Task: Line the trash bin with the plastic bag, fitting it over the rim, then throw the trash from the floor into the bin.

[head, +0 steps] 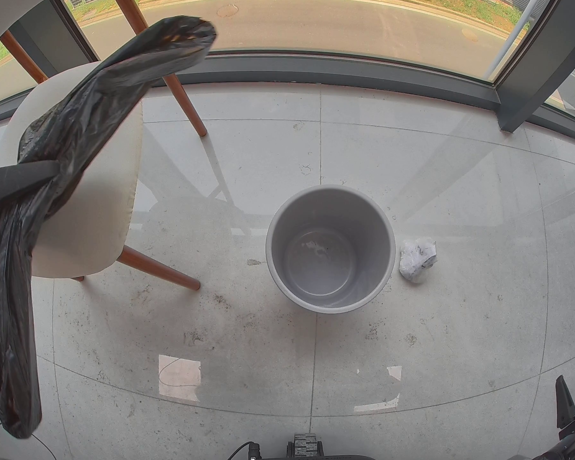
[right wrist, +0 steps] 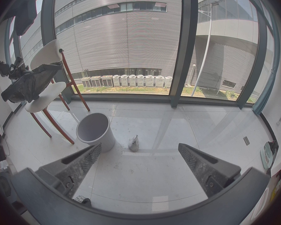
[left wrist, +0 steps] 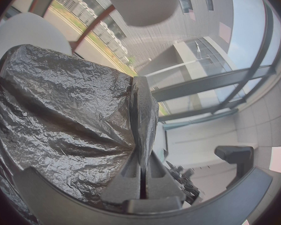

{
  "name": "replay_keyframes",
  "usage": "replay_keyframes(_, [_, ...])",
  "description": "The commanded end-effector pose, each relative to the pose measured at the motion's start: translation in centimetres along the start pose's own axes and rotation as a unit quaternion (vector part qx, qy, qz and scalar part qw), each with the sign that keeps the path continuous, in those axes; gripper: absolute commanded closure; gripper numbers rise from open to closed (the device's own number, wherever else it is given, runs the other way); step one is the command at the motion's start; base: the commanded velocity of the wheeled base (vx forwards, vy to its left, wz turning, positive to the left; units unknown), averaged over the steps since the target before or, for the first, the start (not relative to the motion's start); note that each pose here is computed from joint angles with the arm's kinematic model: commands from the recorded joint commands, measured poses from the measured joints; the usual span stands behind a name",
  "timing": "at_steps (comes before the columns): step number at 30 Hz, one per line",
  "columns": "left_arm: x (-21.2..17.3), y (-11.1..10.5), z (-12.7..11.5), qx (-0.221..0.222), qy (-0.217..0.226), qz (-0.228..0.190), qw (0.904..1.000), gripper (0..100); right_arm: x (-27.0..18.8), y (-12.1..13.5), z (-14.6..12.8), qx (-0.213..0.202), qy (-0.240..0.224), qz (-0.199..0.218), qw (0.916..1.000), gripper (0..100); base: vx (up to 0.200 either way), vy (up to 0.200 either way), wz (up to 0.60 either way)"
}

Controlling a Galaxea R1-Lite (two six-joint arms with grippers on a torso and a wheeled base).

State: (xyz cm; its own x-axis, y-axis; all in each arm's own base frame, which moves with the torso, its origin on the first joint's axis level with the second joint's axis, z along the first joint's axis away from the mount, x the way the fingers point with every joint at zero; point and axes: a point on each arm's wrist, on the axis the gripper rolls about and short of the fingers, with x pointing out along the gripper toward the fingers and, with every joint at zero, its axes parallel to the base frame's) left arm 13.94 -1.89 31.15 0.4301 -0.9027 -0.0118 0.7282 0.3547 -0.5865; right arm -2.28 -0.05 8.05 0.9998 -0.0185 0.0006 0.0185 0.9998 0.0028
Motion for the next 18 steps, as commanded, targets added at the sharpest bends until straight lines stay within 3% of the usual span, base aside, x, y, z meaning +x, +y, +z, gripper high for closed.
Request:
replay_keyframes(1, [4.3, -0.2, -1.5, 0.002, 0.082, -0.113, 0.9902, 100, 0.1, 0.0, -0.5, 0.000, 0.006, 0.000, 1.0000, 0, 0.000, 0.000, 0.00])
replay_keyframes(7, [8.5, 2.3, -1.0, 0.029, 0.097, -0.149, 0.9837, 100, 0.1, 0.0, -0.5, -0.001, 0.006, 0.005, 1.0000, 0, 0.000, 0.000, 0.00])
replay_keyframes(13, [14.0, 6.4, -2.7, 0.113, 0.107, -0.117, 0.9810, 100, 0.1, 0.1, -0.5, -0.008, 0.008, 0.016, 0.9998, 0, 0.000, 0.000, 0.00])
replay_keyframes(15, [16.6, 6.7, -3.5, 0.134, 0.104, -0.083, 0.9820, 100, 0.1, 0.1, -0.5, -0.012, 0.006, 0.022, 0.9997, 0, 0.000, 0.000, 0.00])
replay_keyframes(18, [20.3, 4.3, -4.3, 0.129, 0.107, -0.093, 0.9814, 100, 0.1, 0.1, -0.5, -0.013, 0.005, 0.022, 0.9997, 0, 0.000, 0.000, 0.00])
